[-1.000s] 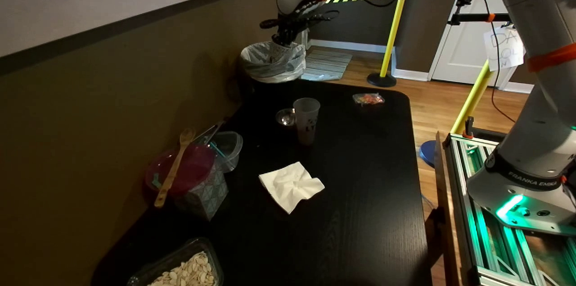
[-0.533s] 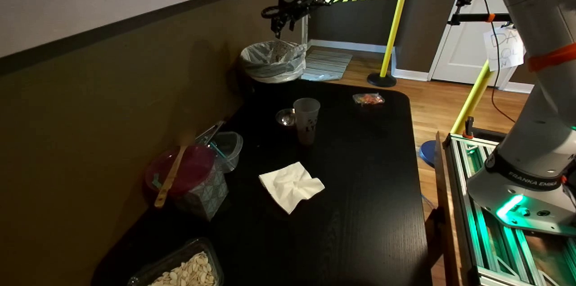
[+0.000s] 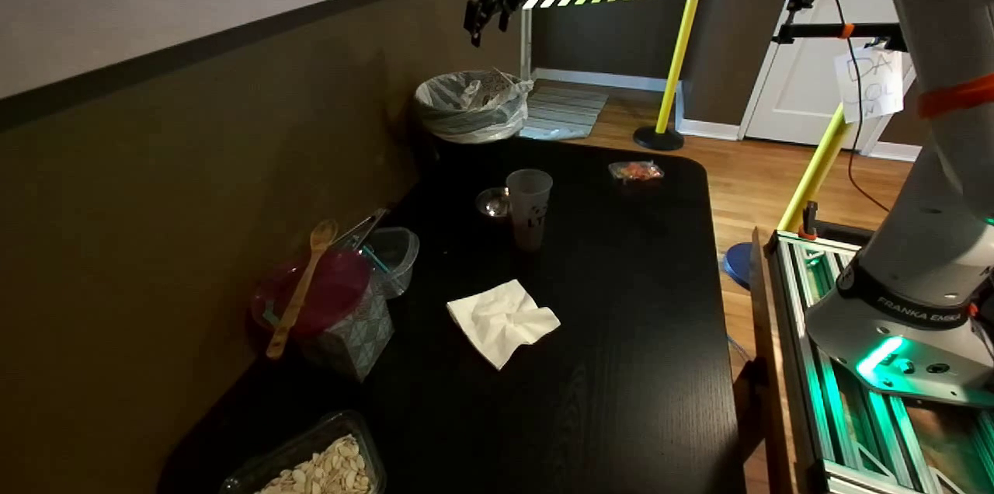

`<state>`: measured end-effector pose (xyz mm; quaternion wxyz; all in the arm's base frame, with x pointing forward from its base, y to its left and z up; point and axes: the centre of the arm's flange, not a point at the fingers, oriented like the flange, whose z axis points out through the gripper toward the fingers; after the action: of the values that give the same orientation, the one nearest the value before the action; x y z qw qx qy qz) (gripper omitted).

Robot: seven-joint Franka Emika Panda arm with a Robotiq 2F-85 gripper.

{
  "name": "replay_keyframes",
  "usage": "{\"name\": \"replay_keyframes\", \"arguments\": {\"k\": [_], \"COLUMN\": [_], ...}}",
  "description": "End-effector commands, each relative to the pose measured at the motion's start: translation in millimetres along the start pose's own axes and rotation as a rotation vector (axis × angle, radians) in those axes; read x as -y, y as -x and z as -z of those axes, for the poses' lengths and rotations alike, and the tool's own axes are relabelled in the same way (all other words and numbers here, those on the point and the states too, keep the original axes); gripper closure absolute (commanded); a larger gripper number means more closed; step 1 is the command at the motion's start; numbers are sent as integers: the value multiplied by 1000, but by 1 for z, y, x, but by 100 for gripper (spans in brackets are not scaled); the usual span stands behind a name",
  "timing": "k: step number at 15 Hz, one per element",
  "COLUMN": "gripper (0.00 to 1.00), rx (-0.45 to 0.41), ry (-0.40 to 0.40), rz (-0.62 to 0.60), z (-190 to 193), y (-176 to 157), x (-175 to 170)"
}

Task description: Put the white coffee cup in the bin.

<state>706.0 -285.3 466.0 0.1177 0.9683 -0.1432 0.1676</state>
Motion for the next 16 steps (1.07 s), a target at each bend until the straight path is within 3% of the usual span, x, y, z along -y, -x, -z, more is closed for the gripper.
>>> {"name": "replay_keyframes", "arguments": {"k": [1, 5, 7, 10, 11, 12, 16], "gripper": [0, 0, 0, 0, 0, 0, 0], "rx": [98, 285, 295, 264, 284, 252, 206], "ry": [-50, -87, -80, -37, -85, -144, -140], "rz": [117, 133, 273, 285, 272, 369, 593], "z": [30, 36, 29, 20, 18, 16, 10], "y": [17, 28, 33, 30, 34, 34, 36], "x": [13, 24, 28, 28, 31, 30, 61]}}
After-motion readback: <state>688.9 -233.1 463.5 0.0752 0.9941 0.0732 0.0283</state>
